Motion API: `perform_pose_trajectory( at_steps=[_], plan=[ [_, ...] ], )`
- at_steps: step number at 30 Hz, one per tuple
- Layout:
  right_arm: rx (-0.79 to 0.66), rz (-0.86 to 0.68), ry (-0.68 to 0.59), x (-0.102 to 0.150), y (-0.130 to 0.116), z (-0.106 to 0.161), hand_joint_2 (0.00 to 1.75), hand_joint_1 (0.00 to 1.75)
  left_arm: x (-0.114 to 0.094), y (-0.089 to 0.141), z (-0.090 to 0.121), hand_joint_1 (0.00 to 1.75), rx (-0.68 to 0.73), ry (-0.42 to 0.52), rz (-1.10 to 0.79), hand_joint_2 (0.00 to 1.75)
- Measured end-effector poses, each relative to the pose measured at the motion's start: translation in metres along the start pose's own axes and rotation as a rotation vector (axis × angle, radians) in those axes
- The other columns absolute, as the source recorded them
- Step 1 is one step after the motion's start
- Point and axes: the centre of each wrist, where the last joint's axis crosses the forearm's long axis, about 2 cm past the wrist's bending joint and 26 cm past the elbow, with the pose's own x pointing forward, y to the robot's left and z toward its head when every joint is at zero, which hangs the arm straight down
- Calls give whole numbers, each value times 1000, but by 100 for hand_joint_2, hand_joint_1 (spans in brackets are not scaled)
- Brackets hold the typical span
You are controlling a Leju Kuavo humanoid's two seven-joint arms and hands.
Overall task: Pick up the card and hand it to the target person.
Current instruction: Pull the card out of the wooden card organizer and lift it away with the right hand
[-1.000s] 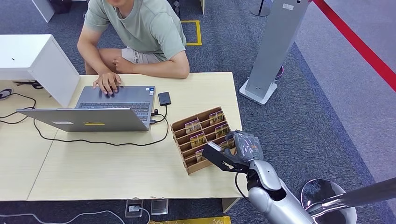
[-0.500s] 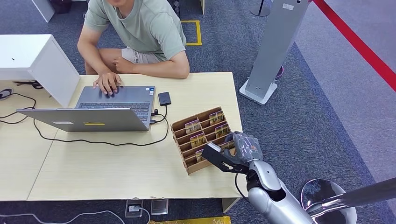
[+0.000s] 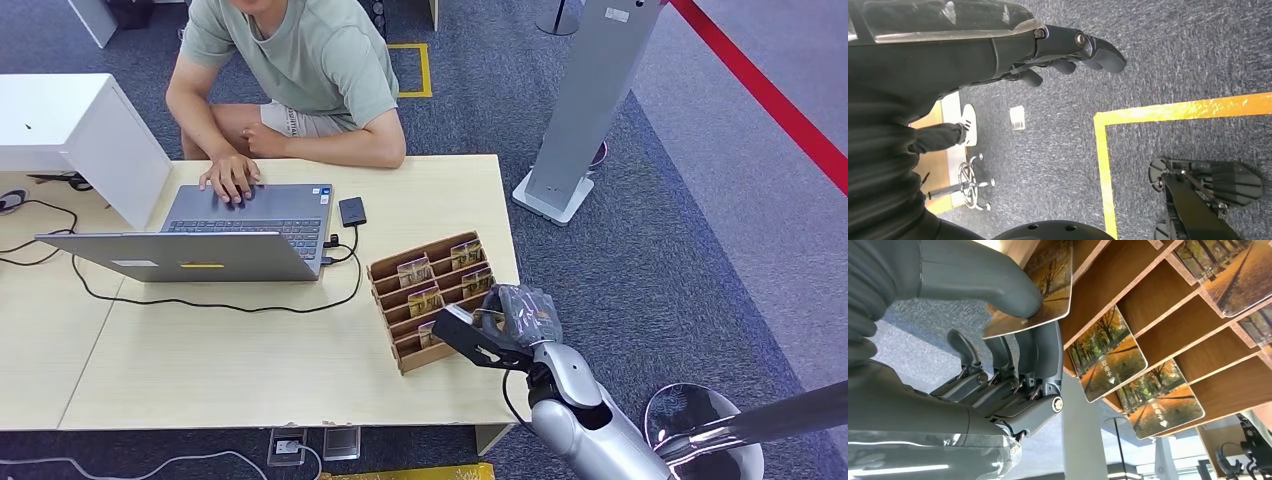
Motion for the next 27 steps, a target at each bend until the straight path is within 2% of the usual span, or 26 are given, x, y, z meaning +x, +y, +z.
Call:
perform_pose_trajectory(
  at_steps=[11, 21, 27],
  plan=[
    [-38, -9, -31, -1, 0, 0, 175, 147, 0, -1, 0, 0, 3, -6, 2, 175],
    [-236, -64, -292, 5, -8, 4, 175, 147, 0, -1, 0, 0, 5, -15, 6, 175],
    [-268, -80, -366, 11, -16, 5, 175, 147, 0, -1, 0, 0, 5, -17, 6, 175]
  ],
)
